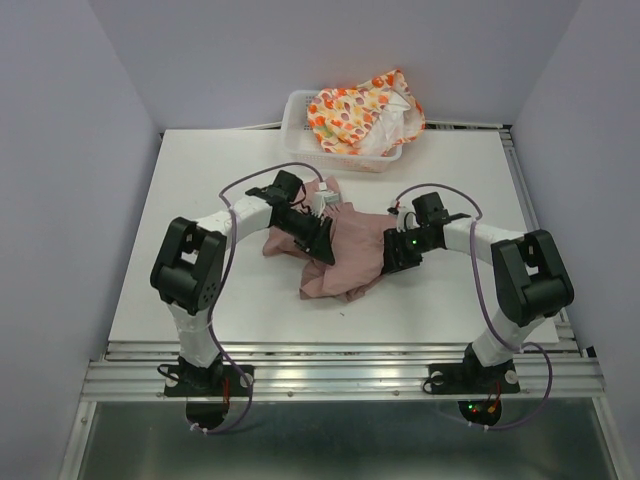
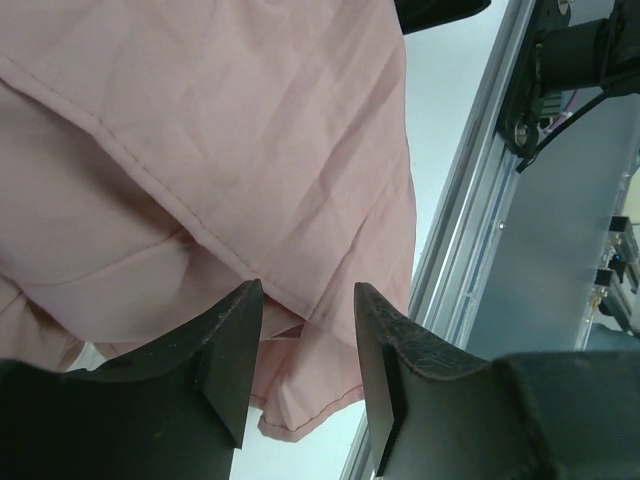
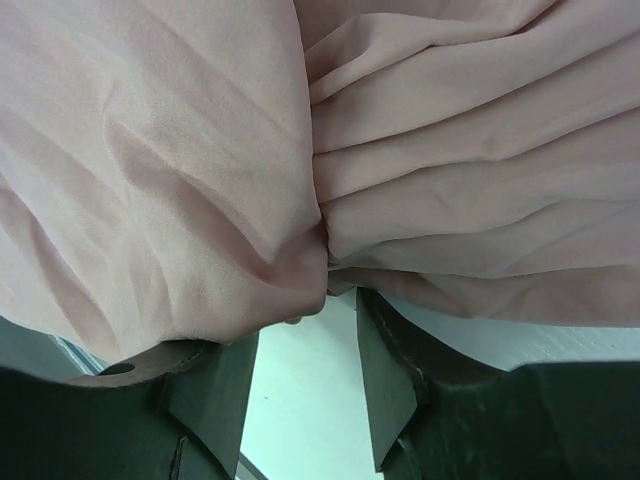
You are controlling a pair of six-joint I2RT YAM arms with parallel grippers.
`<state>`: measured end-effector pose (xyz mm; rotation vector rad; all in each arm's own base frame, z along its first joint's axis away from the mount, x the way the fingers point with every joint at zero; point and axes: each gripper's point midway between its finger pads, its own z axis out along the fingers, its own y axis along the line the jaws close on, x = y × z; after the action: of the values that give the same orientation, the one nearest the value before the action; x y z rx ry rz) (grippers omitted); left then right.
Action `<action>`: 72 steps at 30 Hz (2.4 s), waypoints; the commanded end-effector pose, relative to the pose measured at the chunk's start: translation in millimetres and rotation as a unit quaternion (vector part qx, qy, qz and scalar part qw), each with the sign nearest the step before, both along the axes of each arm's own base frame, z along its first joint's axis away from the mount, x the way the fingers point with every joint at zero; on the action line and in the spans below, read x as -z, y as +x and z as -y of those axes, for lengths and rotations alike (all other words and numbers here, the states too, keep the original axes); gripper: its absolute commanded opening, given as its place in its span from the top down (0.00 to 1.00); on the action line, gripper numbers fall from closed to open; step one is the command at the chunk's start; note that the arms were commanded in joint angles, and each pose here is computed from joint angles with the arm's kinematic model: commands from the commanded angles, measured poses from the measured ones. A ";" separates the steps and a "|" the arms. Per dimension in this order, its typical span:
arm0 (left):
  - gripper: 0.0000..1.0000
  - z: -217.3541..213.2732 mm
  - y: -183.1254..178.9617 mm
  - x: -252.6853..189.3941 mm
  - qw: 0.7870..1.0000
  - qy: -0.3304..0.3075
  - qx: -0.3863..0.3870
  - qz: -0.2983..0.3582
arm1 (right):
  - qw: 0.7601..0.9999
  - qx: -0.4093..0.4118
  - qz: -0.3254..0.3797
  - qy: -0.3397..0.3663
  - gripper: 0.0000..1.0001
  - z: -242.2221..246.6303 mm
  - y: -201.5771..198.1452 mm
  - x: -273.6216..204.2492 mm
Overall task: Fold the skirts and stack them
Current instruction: Fold the skirt
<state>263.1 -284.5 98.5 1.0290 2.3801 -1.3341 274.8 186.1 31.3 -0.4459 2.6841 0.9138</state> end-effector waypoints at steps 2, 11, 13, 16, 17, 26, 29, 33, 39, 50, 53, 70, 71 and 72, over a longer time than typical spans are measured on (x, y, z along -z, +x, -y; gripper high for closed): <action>0.48 11.0 -1.1 -2.2 1.000 -0.013 -0.009 -0.025 | 1.000 0.002 0.015 0.006 0.51 0.1 3.9 -1.7; 0.37 -7.5 4.4 -3.5 0.996 0.009 -0.084 0.007 | 1.000 0.004 0.016 0.001 0.51 2.2 2.5 -0.1; 0.37 -10.8 -0.1 -1.3 0.995 0.015 -0.100 -0.004 | 1.000 0.004 0.018 0.000 0.51 2.8 2.2 -0.1; 0.39 -9.1 -1.8 -3.6 0.995 0.004 -0.103 -0.004 | 1.000 0.006 0.017 0.001 0.51 2.6 1.4 0.5; 0.41 -7.0 -1.7 -5.8 0.995 -0.003 -0.099 -0.006 | 1.000 0.006 0.015 0.002 0.51 2.2 0.8 1.0; 0.51 14.7 -3.3 -14.9 0.995 -0.056 -0.066 -0.059 | 1.000 0.007 0.023 -0.003 0.51 4.1 2.1 0.6; 0.56 16.9 -0.5 -14.8 0.994 -0.059 -0.066 -0.061 | 1.000 0.007 0.022 -0.004 0.51 4.7 0.9 1.6; 0.71 19.8 4.9 -21.9 0.994 -0.067 -0.068 -0.051 | 1.000 0.011 0.018 -0.004 0.51 7.5 1.0 3.6; 1.00 19.5 19.9 -35.5 0.994 -0.067 -0.082 -0.022 | 1.000 0.009 0.020 -0.005 0.51 7.8 0.7 3.7; 0.37 -10.0 18.3 -9.7 0.992 0.010 -0.125 -0.028 | 1.000 0.006 0.024 -0.003 0.51 7.4 0.4 2.1; 0.31 -14.7 11.4 -3.4 0.989 0.006 -0.145 -0.021 | 1.000 0.007 0.024 -0.003 0.51 7.1 1.8 1.8; 0.53 15.1 3.5 -9.1 0.990 -0.054 -0.112 -0.066 | 1.000 0.008 0.020 -0.004 0.51 7.4 1.4 3.0; 0.53 14.6 4.0 -5.6 0.989 -0.049 -0.117 -0.069 | 1.000 0.008 0.021 -0.004 0.51 7.2 2.1 3.0; 0.51 14.6 4.3 -4.5 0.989 -0.047 -0.120 -0.069 | 1.000 0.009 0.021 -0.004 0.51 7.1 2.2 2.5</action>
<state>264.5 -290.0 94.1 0.6074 2.4612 -1.4044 274.7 185.8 31.0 -0.4398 2.6542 0.9265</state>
